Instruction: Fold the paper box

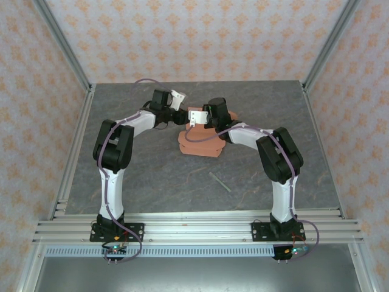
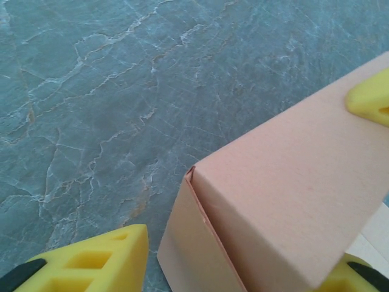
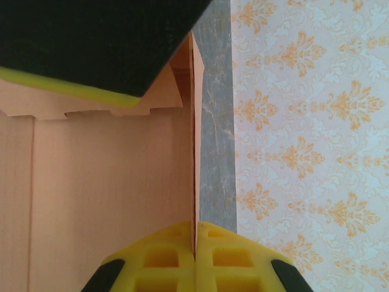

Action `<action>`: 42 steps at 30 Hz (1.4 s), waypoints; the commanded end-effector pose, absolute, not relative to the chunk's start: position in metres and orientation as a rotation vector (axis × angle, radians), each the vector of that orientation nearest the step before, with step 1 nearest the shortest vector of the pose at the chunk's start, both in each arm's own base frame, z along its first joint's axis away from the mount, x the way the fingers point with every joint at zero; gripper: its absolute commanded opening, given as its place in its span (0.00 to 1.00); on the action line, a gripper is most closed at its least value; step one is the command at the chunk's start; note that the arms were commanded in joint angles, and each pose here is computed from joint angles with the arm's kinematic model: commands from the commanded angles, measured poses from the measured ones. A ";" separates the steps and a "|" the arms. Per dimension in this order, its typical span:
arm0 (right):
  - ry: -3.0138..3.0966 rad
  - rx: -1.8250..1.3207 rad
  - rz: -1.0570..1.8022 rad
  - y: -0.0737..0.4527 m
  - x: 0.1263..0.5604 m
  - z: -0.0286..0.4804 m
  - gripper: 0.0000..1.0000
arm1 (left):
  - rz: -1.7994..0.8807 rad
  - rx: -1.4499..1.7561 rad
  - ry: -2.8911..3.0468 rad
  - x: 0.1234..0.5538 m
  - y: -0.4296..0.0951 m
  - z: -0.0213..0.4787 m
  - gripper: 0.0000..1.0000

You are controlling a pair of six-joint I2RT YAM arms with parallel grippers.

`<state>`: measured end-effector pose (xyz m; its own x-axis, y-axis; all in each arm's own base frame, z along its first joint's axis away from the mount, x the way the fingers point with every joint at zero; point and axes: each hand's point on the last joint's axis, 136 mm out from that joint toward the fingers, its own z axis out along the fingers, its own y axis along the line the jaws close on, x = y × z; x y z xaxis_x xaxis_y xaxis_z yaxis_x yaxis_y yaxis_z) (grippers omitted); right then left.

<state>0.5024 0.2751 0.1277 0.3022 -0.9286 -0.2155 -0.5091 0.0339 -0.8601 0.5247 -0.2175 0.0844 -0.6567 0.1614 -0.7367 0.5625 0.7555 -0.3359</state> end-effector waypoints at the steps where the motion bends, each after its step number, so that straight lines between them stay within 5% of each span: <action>1: 1.347 -1.663 -0.487 0.284 0.490 0.117 0.00 | -0.615 0.453 2.240 0.540 -0.208 0.081 0.43; 24: 1.348 -1.631 -0.457 0.292 0.484 0.129 0.00 | -0.229 0.076 2.258 0.555 -0.152 0.079 0.12; 42: 1.373 -1.600 -0.452 0.294 0.483 0.136 0.00 | 0.128 -0.075 2.215 0.541 -0.120 0.084 0.01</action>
<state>0.4922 0.2949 0.1295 0.3052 -0.9114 -0.2759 -0.5268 0.0798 -0.8462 0.5322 -0.1954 0.0800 -0.6202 0.0821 -0.7801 0.1929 0.9799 -0.0503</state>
